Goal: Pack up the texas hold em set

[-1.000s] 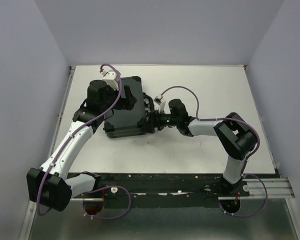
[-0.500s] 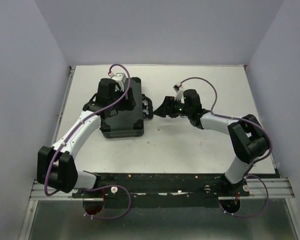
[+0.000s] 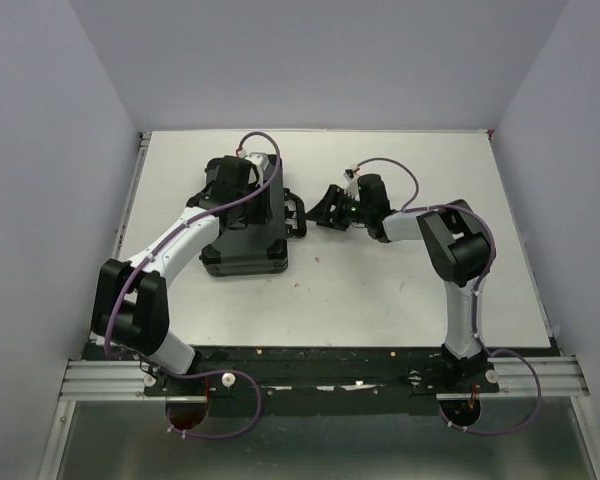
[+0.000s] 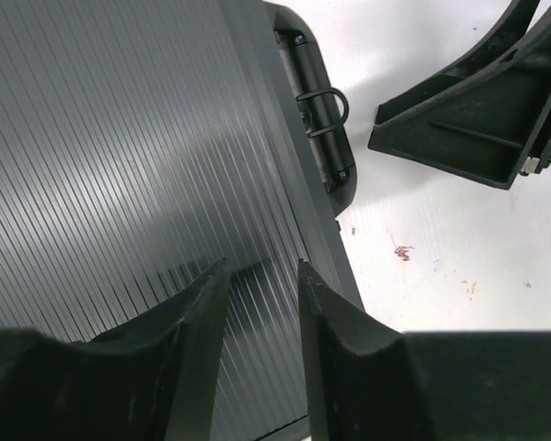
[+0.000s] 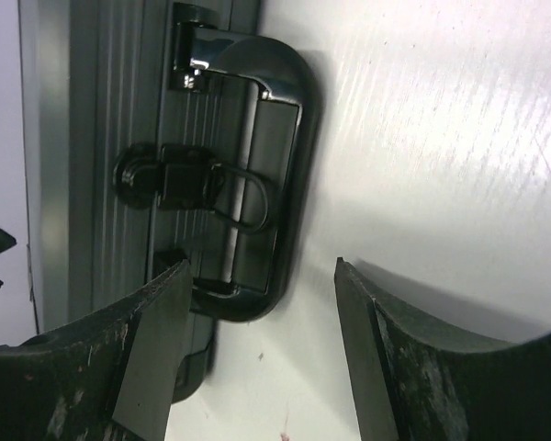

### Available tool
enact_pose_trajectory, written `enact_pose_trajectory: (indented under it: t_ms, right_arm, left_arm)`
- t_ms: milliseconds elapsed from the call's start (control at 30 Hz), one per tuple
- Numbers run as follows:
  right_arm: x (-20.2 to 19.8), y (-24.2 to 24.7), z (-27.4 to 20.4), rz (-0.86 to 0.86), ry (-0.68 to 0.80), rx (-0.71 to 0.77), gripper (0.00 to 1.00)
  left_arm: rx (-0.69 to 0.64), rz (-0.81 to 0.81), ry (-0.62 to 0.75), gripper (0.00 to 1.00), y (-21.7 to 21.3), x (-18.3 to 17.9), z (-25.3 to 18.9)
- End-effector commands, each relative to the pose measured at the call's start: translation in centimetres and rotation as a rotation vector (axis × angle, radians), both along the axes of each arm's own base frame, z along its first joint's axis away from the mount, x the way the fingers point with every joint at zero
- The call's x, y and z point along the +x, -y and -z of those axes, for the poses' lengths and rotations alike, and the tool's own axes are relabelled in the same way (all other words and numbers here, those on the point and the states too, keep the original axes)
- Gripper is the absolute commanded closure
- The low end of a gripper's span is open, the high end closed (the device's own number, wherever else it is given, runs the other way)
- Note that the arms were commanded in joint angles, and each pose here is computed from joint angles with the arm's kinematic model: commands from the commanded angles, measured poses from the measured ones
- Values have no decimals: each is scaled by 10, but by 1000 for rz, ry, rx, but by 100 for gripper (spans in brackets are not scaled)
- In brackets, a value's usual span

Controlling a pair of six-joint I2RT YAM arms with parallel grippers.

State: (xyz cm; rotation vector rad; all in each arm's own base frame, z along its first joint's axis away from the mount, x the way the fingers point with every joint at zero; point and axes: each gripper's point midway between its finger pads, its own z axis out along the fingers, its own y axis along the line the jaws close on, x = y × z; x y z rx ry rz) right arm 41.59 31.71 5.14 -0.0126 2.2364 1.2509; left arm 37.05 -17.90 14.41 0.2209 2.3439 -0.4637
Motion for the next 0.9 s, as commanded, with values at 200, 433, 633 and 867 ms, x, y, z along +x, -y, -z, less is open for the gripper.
enact_pose_trajectory:
  t_ms: [200, 433, 633, 867]
  right_arm:
    - [10, -24, 6, -69, -23, 141, 30]
    - [4, -34, -15, -132, -4, 237, 35]
    - [5, -35, -23, -139, 21, 245, 41]
    - [7, -44, -34, -169, 57, 251, 44]
  left_arm:
    - [103, -45, -85, 75, -13, 5, 22]
    - [106, -44, -117, 76, -12, 3, 29]
    - [100, -42, -115, 76, -11, 3, 27]
    - [95, -39, -112, 76, -10, 3, 24]
